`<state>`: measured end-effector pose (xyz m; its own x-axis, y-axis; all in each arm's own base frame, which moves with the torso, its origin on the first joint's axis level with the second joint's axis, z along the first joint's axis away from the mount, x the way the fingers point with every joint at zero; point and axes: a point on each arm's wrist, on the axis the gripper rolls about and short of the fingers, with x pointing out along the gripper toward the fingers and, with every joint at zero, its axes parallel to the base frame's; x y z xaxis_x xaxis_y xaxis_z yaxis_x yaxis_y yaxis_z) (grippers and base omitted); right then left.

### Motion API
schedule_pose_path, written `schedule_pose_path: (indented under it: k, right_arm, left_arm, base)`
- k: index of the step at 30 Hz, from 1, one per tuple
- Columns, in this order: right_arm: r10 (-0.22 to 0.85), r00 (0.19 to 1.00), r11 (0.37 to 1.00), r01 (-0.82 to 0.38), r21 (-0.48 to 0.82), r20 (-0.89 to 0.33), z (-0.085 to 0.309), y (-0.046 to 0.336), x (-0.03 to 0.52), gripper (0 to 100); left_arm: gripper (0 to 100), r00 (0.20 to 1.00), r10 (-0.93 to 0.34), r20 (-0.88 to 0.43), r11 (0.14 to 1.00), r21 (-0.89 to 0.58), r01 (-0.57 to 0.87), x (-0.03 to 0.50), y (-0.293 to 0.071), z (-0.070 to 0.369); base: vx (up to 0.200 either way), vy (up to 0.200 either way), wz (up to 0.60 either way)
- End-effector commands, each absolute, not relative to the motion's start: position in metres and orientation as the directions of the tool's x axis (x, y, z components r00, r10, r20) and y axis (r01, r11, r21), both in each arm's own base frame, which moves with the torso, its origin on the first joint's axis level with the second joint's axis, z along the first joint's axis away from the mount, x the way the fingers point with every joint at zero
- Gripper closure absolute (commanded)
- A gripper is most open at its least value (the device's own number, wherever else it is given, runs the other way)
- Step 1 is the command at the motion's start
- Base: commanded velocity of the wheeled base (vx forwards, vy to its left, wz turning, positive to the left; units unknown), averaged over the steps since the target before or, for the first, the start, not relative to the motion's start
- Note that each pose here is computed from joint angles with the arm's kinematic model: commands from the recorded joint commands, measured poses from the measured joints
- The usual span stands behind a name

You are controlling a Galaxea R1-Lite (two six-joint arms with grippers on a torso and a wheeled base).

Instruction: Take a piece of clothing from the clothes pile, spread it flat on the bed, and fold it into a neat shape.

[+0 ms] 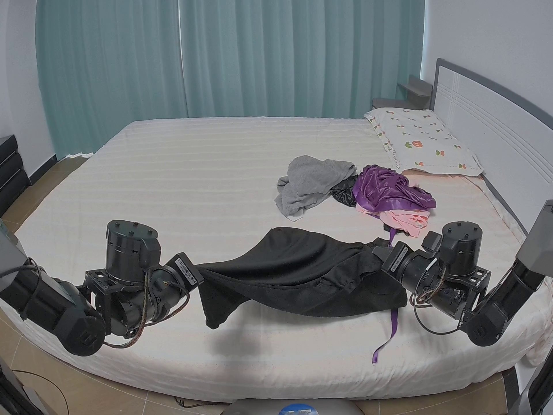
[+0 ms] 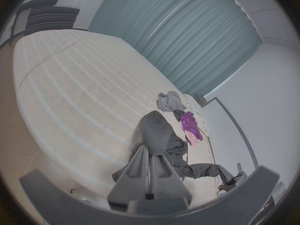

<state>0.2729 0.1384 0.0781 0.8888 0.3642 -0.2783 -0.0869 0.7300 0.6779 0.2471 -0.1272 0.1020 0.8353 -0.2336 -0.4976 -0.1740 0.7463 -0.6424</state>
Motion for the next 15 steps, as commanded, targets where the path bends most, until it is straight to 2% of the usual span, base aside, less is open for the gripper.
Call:
schedule_pose_path:
  k: [1, 4, 15]
  right_arm:
    - [0.357, 0.898, 0.729, -0.095, 0.678, -0.258, 0.081, 0.138, 0.273, 100]
    - [0.319, 0.916, 0.743, -0.083, 0.664, -0.242, 0.085, 0.136, 0.273, 100]
    - [0.301, 0.91, 0.758, -0.047, 0.651, -0.285, 0.069, 0.137, 0.282, 100]
  left_arm:
    - [100, 0.837, -0.233, -0.496, 0.744, -0.645, -0.175, 0.244, -0.125, 0.103]
    - [100, 0.844, -0.237, -0.481, 0.716, -0.673, -0.183, 0.24, -0.124, 0.109]
    - [100, 0.832, -0.235, -0.502, 0.721, -0.665, -0.198, 0.237, -0.123, 0.103]
  base:
    - [0.0, 0.2, 0.0]
    - [0.0, 0.2, 0.0]
    - [0.0, 0.2, 0.0]
